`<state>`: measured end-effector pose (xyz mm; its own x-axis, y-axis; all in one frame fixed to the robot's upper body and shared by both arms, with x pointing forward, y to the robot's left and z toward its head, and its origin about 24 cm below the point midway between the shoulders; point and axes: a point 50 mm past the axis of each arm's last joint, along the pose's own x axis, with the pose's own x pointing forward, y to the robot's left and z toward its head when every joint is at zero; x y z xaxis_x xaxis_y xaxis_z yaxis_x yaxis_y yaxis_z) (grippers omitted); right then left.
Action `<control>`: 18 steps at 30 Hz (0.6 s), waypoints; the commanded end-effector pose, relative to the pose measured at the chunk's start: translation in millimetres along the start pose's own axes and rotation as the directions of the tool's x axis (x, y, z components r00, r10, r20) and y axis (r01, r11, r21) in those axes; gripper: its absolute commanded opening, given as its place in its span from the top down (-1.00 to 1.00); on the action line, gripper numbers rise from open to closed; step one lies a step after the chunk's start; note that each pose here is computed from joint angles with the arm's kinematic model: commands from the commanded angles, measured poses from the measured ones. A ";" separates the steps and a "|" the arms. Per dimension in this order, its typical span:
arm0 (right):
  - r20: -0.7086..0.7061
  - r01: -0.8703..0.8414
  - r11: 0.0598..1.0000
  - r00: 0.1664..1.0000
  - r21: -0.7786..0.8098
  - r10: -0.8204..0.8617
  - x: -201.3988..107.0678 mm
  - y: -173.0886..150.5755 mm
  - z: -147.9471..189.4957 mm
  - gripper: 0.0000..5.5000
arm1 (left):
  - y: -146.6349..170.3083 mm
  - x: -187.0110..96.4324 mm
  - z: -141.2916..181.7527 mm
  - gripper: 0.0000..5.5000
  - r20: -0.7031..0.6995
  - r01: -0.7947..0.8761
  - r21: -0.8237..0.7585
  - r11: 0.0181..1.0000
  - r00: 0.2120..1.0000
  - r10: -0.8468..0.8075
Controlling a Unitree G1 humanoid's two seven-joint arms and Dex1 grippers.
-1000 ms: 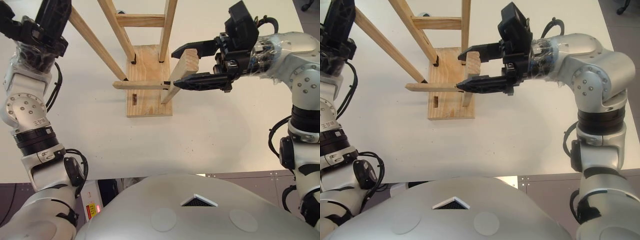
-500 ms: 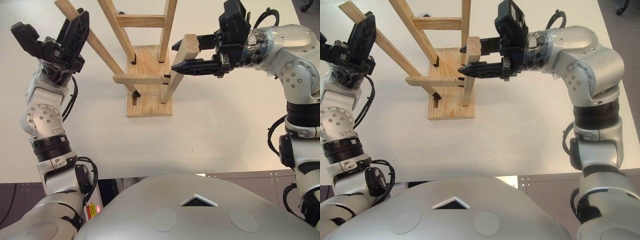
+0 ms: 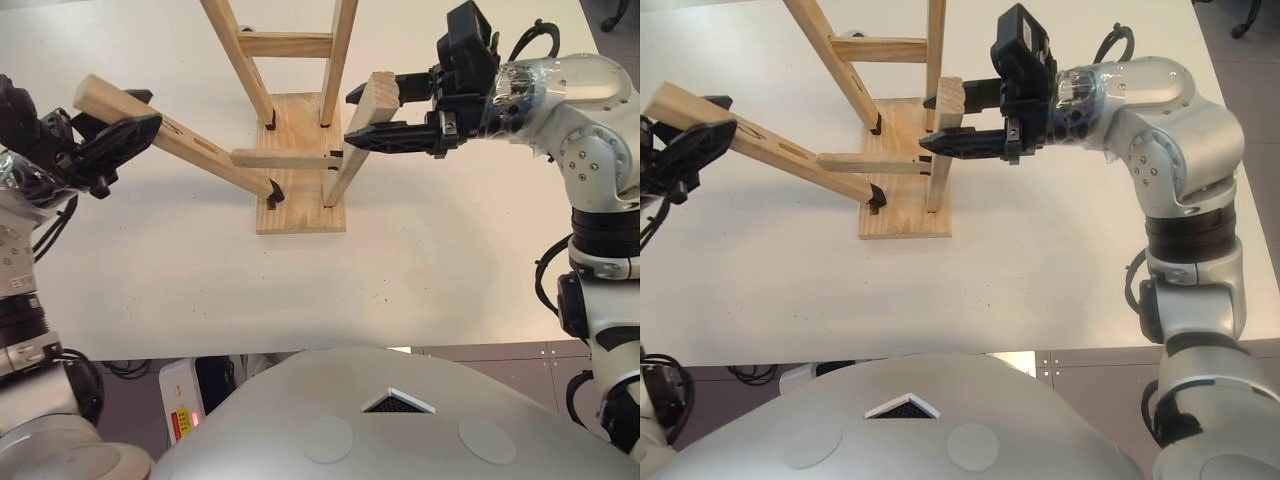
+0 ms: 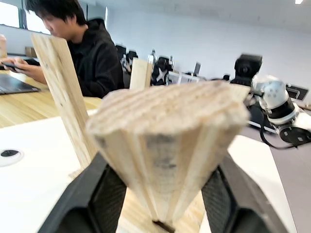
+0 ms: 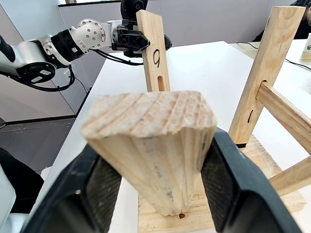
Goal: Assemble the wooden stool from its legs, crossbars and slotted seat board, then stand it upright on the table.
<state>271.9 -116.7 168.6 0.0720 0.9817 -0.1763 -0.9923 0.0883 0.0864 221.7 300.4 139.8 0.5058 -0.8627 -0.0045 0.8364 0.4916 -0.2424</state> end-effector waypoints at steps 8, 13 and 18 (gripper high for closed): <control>-0.084 0.027 0.996 0.996 0.080 -0.020 0.0 9.5 -26.6 0.21 | 6.7 -0.7 20.3 0.27 -0.405 0.132 0.119 0.984 0.911 -0.073; -0.088 0.029 0.996 0.996 0.085 -0.021 0.9 12.4 -29.9 0.21 | 10.0 -5.1 37.8 0.27 -0.492 0.182 0.151 0.972 0.866 -0.085; -0.087 0.038 0.995 0.996 0.089 -0.030 1.6 14.0 -32.0 0.21 | 11.2 -6.9 48.1 0.27 -0.544 0.212 0.181 0.960 0.835 -0.081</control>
<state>260.0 -114.4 165.0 0.0909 0.9816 -0.1681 -0.9932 0.1016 0.0562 236.8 315.0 178.4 0.2423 -0.8623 -0.4447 0.9470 0.3099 -0.0849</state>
